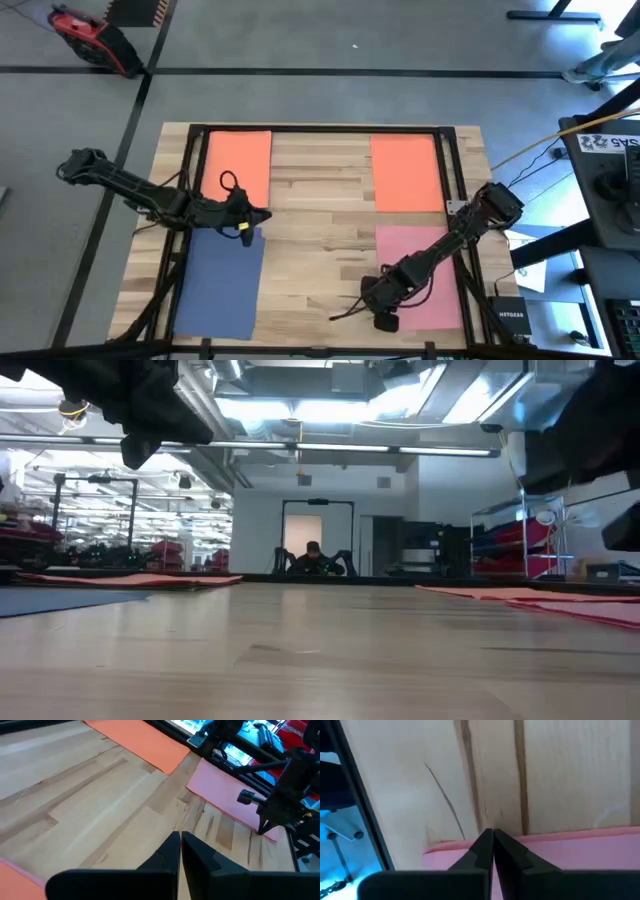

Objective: Organize paper
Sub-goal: Stack the pink colored paper on top of the pink colored paper, then stack the orange colored paper on top of the orange colored papers

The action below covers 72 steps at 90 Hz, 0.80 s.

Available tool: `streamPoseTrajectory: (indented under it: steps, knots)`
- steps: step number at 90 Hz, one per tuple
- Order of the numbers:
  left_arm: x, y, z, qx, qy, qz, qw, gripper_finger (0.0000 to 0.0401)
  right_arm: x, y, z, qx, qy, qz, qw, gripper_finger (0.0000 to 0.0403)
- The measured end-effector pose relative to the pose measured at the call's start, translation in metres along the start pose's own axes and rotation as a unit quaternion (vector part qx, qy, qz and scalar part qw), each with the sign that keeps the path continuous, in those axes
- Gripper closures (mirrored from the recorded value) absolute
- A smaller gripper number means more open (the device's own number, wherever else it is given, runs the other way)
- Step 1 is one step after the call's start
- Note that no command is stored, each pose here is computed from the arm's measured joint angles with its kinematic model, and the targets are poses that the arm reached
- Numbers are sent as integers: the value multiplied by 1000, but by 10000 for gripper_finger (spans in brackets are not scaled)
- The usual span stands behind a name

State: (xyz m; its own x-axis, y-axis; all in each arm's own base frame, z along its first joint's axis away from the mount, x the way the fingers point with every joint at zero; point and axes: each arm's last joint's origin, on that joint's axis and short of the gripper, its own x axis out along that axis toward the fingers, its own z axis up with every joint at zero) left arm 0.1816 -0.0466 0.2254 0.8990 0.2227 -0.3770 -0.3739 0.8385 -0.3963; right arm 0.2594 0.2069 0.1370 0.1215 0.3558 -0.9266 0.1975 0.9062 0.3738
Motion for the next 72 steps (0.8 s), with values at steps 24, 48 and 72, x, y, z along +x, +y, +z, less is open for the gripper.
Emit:
streamPoseTrajectory:
  steps: [24, 48, 72]
  knots:
    - [0, 0, 0, 1, 2, 2, 1000, 401, 0, 0, 1, 0, -6, 0, 1000, 402]
    - [0, 0, 0, 2, 2, 1, 1000, 401, -5, -13, 19, 20, -58, -32, 998, 402]
    - [-2, 0, 1, -7, 3, -6, 1000, 401, -35, -59, 54, 165, -152, -116, 968, 402]
